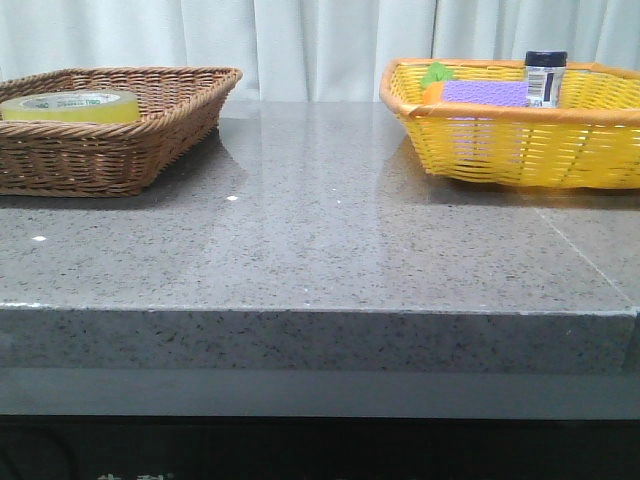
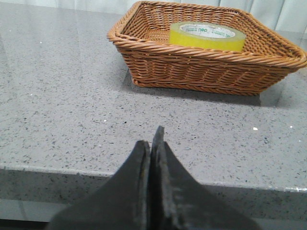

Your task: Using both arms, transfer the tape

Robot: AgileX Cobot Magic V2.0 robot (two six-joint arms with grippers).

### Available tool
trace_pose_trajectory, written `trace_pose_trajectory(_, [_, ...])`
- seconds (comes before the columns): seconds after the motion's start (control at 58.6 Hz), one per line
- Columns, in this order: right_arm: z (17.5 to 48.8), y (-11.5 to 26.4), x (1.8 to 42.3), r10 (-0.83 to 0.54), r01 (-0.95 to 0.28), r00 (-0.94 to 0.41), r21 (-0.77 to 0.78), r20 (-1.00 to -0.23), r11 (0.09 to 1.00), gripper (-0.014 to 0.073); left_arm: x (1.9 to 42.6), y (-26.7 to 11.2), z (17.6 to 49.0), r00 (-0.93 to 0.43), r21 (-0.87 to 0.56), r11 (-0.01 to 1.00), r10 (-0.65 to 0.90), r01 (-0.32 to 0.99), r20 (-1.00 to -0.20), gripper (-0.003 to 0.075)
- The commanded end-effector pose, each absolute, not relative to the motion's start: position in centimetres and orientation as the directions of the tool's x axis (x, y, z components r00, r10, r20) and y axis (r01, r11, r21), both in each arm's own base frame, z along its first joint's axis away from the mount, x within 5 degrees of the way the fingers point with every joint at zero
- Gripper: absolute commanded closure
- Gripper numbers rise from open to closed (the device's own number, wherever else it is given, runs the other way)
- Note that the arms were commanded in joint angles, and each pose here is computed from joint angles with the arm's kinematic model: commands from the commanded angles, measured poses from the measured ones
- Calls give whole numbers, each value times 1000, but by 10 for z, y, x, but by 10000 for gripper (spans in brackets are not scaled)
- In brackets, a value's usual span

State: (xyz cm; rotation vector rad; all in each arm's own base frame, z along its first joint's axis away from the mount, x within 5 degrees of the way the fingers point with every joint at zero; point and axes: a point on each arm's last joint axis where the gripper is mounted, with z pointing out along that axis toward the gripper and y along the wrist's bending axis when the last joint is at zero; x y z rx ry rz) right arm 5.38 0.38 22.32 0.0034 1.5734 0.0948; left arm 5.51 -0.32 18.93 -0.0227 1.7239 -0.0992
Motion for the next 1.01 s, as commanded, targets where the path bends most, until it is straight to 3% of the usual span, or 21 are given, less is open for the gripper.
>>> trace_pose_trajectory(0.0, [221, 2, 51, 60, -35, 79, 57, -995, 998, 664, 56, -3, 185, -91, -92, 995, -88, 41, -992, 740])
trace_pose_trajectory(0.154, [203, 3, 54, 73, -36, -5, 73, -997, 997, 664, 56, -3, 185, -93, -92, 995, -88, 41, -992, 740])
trace_pose_trajectory(0.989, [204, 3, 54, 73, -36, -3, 73, -997, 997, 664, 56, -3, 185, -93, -92, 995, -88, 41, -992, 740])
